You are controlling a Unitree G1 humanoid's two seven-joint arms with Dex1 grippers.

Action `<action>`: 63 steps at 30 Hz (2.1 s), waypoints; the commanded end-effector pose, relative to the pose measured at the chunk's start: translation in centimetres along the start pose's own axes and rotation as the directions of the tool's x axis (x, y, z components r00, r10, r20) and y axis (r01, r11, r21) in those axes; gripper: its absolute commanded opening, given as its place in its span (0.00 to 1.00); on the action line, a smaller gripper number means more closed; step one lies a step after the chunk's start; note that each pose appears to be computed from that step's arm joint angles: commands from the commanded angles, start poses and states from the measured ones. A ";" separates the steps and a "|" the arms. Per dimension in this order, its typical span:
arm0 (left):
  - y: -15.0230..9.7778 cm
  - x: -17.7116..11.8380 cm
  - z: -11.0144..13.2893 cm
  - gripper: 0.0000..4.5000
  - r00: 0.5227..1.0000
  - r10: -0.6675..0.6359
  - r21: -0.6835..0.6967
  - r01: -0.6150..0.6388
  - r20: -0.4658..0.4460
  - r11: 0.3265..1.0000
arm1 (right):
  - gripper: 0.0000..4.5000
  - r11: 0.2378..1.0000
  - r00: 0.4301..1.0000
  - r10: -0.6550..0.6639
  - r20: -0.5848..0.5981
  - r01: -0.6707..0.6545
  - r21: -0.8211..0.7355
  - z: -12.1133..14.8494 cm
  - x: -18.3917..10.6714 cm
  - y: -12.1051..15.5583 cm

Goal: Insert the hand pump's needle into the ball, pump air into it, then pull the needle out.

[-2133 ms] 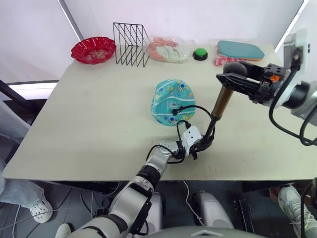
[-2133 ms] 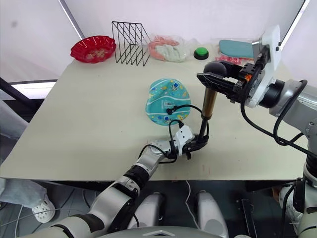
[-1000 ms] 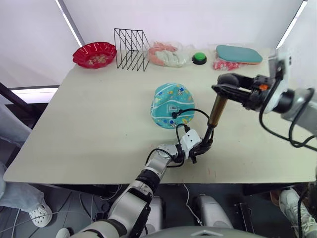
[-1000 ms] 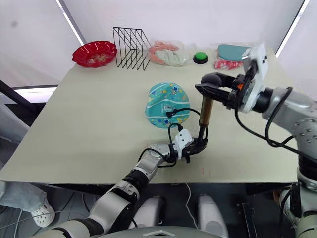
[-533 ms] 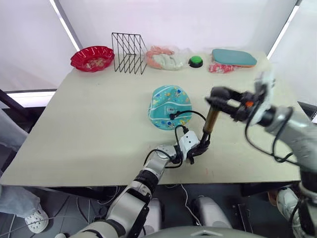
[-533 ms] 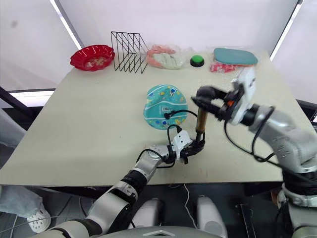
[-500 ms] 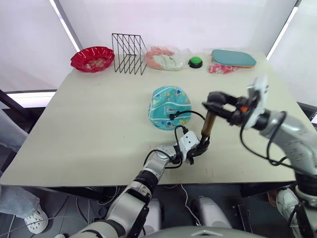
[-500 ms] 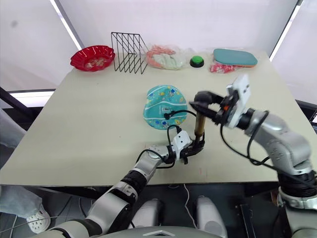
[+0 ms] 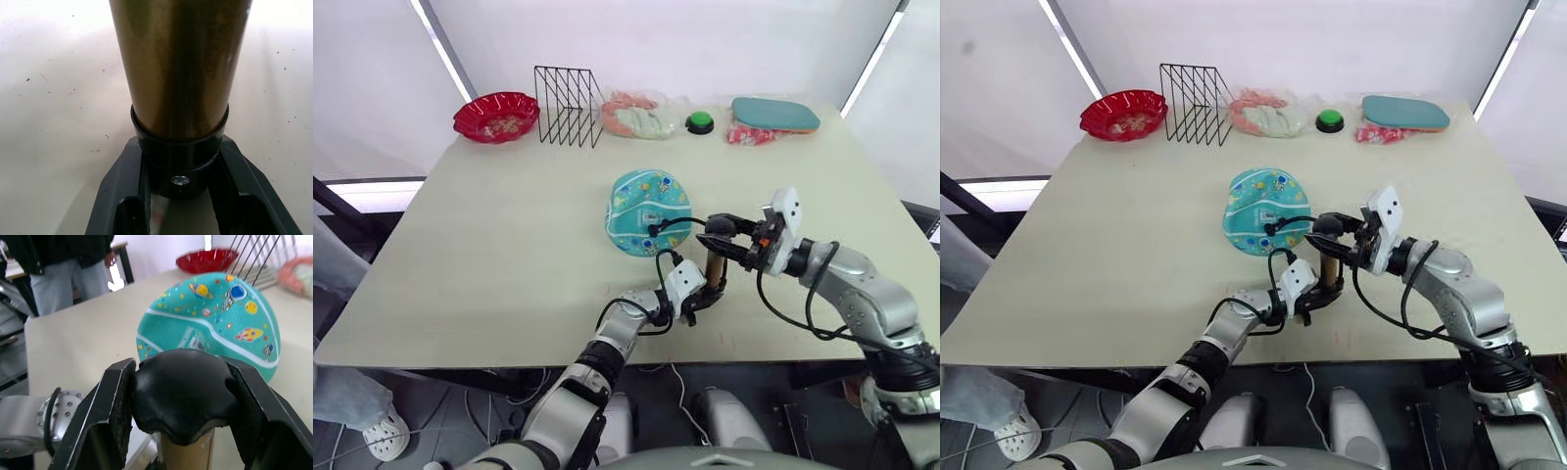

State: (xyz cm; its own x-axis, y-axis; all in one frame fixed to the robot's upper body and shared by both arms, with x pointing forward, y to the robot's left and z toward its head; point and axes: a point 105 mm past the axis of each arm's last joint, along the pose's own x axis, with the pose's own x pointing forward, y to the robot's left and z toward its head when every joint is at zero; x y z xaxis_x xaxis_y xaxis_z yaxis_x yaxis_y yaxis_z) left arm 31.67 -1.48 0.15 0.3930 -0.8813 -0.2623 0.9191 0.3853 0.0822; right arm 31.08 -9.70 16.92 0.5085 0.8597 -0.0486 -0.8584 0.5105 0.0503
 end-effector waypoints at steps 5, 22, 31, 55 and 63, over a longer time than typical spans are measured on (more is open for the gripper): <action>-1.0 -0.9 -3.3 0.23 0.995 -0.026 -0.068 0.020 -0.099 0.998 | 0.46 0.982 0.976 0.031 0.214 0.010 -0.187 13.1 -3.2 1.4; -0.9 -1.1 -3.2 0.23 0.997 -0.007 -0.073 0.001 -0.082 0.997 | 0.46 0.999 0.993 -0.028 -0.112 0.030 0.012 -3.6 -0.4 -1.1; -0.7 -1.3 -3.0 0.23 0.997 0.007 -0.066 -0.012 -0.079 0.998 | 0.46 0.998 0.983 0.016 -0.184 -0.006 0.055 -8.9 0.5 -0.3; -1.1 -1.2 -3.6 0.23 0.995 -0.018 -0.066 0.012 -0.099 0.998 | 0.46 0.989 0.972 0.017 0.236 0.018 -0.147 15.3 -4.5 -0.3; -1.3 -1.1 -3.6 0.23 0.995 -0.015 -0.064 0.009 -0.098 0.998 | 0.46 1.000 1.000 -0.018 0.021 0.018 -0.021 4.7 -3.3 -1.1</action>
State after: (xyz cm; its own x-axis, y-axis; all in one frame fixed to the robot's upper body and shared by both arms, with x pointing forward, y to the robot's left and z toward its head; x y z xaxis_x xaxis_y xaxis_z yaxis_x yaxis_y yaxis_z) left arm 31.65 -1.20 0.28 0.3990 -0.8779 -0.2647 0.9169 0.3844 0.1073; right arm 30.10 -13.37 26.40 0.4906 0.8593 0.1446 -0.8677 0.4971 -0.0096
